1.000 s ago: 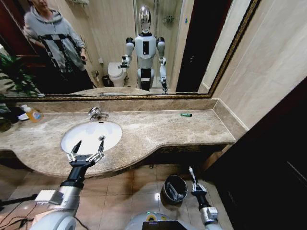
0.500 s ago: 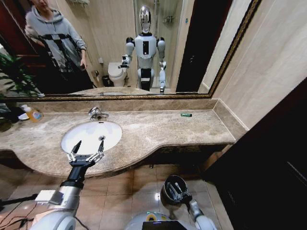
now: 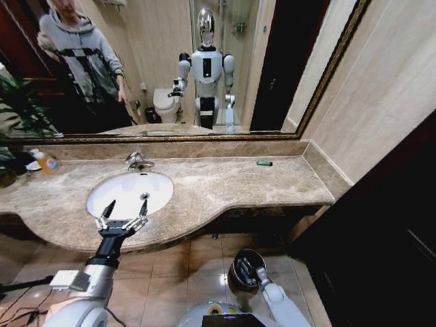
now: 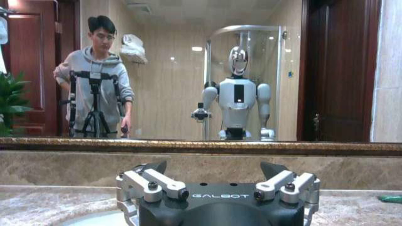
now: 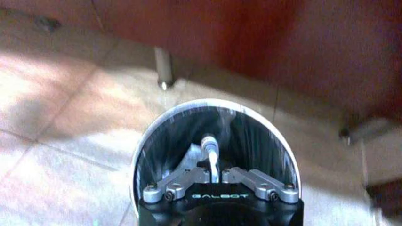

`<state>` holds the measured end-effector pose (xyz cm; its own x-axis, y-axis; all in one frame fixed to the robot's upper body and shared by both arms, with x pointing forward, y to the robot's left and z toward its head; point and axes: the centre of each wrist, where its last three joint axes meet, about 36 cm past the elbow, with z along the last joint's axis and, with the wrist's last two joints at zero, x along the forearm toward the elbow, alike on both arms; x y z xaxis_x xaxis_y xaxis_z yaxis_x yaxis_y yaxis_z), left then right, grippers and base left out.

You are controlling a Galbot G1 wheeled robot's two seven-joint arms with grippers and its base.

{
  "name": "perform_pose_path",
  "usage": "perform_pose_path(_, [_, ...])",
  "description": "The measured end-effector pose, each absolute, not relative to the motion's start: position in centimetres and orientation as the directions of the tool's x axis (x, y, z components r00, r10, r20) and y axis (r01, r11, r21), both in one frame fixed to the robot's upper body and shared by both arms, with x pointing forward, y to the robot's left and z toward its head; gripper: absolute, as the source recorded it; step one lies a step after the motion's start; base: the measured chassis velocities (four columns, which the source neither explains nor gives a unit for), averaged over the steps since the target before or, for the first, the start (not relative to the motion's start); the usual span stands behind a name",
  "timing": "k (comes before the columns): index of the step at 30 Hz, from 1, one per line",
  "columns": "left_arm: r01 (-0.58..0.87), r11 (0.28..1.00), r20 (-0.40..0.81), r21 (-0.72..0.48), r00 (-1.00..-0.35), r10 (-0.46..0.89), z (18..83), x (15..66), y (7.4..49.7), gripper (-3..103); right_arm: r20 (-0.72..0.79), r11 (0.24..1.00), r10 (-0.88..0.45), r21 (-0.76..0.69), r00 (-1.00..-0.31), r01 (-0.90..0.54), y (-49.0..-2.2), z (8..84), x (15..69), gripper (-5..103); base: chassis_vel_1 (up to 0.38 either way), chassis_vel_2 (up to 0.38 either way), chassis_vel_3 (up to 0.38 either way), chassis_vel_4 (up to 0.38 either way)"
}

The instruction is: Pick up the trash from the sink and place it in the trash bin.

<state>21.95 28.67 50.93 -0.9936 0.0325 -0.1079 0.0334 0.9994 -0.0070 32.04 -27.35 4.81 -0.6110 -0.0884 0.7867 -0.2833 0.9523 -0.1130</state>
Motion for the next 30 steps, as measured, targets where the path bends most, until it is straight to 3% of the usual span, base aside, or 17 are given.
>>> perform_pose_path(14, [0.033, 0.999, -0.108, -0.007, -0.994, 0.032, 50.9, 21.9, 28.7, 100, 0.813, 0.965, -0.051, -0.109, -0.58, -0.238, -28.4, 4.3, 33.4, 1, 0.0, 0.0, 0.0, 0.0])
perform_pose_path(20, [0.033, 0.999, -0.108, -0.007, -0.994, 0.032, 50.9, 21.9, 28.7, 100, 0.812, 0.967, -0.04, -0.114, -0.582, -0.227, -28.3, 4.3, 33.0, 26, 0.0, 0.0, 0.0, 0.0])
perform_pose_path(22, [0.033, 0.999, -0.108, -0.007, -0.994, 0.032, 50.9, 21.9, 28.7, 100, 0.812, 0.968, -0.039, -0.115, -0.582, -0.225, -28.3, 4.3, 32.9, 26, 0.0, 0.0, 0.0, 0.0])
perform_pose_path(24, [0.033, 0.999, -0.108, -0.007, -0.994, 0.032, 50.9, 21.9, 28.7, 100, 0.812, 0.968, -0.039, -0.115, -0.583, -0.224, -28.3, 4.2, 32.7, 37, 0.0, 0.0, 0.0, 0.0])
perform_pose_path(27, [0.033, 0.999, -0.108, -0.007, -0.994, 0.032, 50.9, 21.9, 28.7, 100, 0.811, 0.967, -0.039, -0.116, -0.584, -0.225, -28.4, 4.2, 32.4, 42, 0.0, 0.0, 0.0, 0.0])
perform_pose_path(28, [0.033, 0.999, -0.108, -0.007, -0.994, 0.032, 50.9, 21.9, 28.7, 100, 0.811, 0.967, -0.039, -0.116, -0.584, -0.226, -28.4, 4.2, 32.2, 53, 0.0, 0.0, 0.0, 0.0])
perform_pose_path(30, [0.033, 0.999, -0.108, -0.007, -0.994, 0.032, 50.9, 21.9, 28.7, 100, 0.812, 0.967, -0.039, -0.116, -0.583, -0.227, -28.5, 4.2, 32.0, 58, 0.0, 0.0, 0.0, 0.0])
